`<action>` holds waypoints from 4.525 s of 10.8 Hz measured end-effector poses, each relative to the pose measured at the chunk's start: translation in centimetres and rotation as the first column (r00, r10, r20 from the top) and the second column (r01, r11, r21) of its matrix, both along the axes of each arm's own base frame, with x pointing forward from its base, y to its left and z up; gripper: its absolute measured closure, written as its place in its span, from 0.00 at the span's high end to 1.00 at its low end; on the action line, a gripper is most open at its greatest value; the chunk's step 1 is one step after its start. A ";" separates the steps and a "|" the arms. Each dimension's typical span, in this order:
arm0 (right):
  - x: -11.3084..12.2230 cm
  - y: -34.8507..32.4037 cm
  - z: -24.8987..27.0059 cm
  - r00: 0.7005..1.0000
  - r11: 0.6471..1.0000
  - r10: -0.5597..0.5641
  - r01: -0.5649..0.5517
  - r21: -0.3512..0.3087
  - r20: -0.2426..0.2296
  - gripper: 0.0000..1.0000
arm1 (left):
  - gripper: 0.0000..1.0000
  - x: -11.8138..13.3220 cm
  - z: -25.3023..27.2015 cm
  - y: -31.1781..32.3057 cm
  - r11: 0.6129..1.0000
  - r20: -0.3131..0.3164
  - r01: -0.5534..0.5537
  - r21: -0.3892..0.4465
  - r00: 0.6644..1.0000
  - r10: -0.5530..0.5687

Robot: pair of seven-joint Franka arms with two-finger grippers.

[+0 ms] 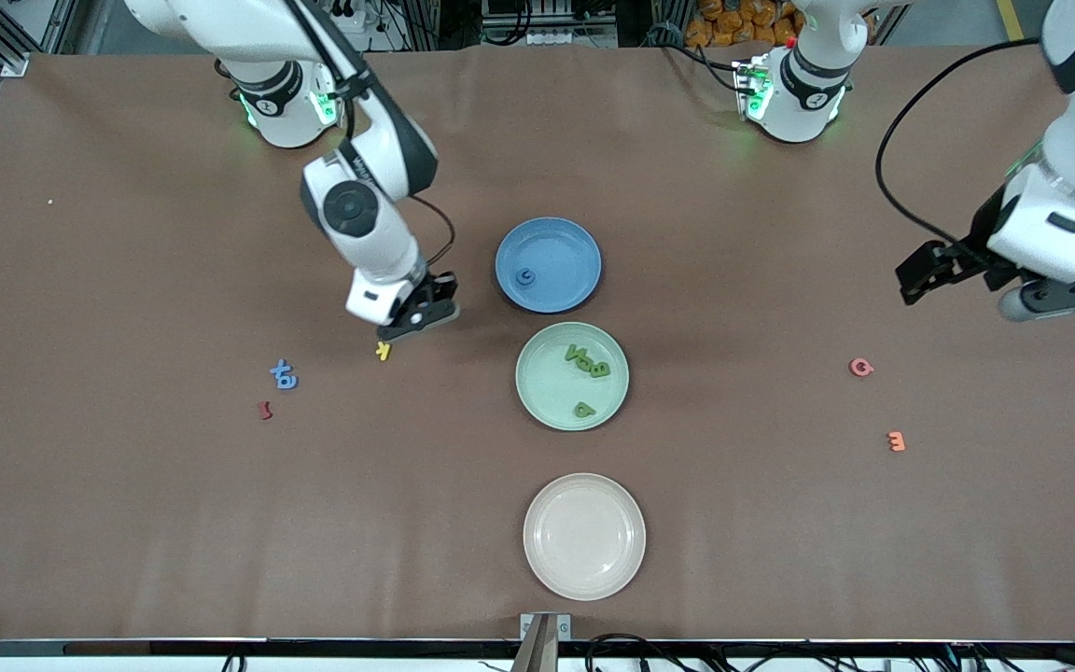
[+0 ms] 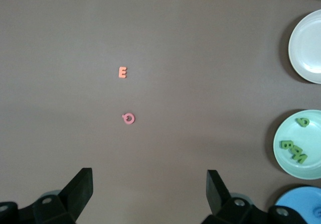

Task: Sort letters by color into matching plates
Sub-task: 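Lower the blue E onto the blue plate and open the right gripper, then move the right gripper back over the blue x, then grasp the blue x with the right gripper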

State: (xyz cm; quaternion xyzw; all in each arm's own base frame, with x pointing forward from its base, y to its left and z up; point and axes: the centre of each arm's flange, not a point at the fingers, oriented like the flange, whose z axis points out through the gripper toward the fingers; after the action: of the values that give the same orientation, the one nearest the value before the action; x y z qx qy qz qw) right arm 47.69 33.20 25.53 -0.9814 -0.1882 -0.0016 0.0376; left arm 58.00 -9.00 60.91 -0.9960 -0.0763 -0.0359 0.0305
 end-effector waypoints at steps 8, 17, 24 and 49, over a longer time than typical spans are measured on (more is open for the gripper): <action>-7.7 15.7 -3.5 0.994 0.994 0.106 -0.106 0.014 -0.016 0.29 | 1.00 -3.9 4.2 5.1 0.996 -0.066 -0.034 -0.084 0.997 0.029; -5.4 13.9 -2.2 0.992 0.994 0.040 -0.051 -0.092 -0.116 1.00 | 1.00 -4.8 5.3 3.2 0.995 -0.042 0.090 -0.050 0.995 -0.092; 6.1 0.1 0.9 0.999 0.983 0.028 -0.036 -0.181 -0.046 1.00 | 1.00 -4.7 5.6 3.4 0.994 -0.020 0.098 -0.042 0.995 -0.099; 6.7 -27.9 -8.3 0.939 0.937 0.339 -0.332 -0.108 0.057 1.00 | 1.00 -3.1 1.9 5.7 0.997 -0.027 0.053 -0.063 0.998 -0.055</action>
State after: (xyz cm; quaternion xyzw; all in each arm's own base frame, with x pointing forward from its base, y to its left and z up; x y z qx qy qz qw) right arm 54.42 5.28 17.25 -0.9349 -0.3539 -0.0224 -0.0173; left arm 54.86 -3.30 62.77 -0.9985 -0.0502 -0.0200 -0.0003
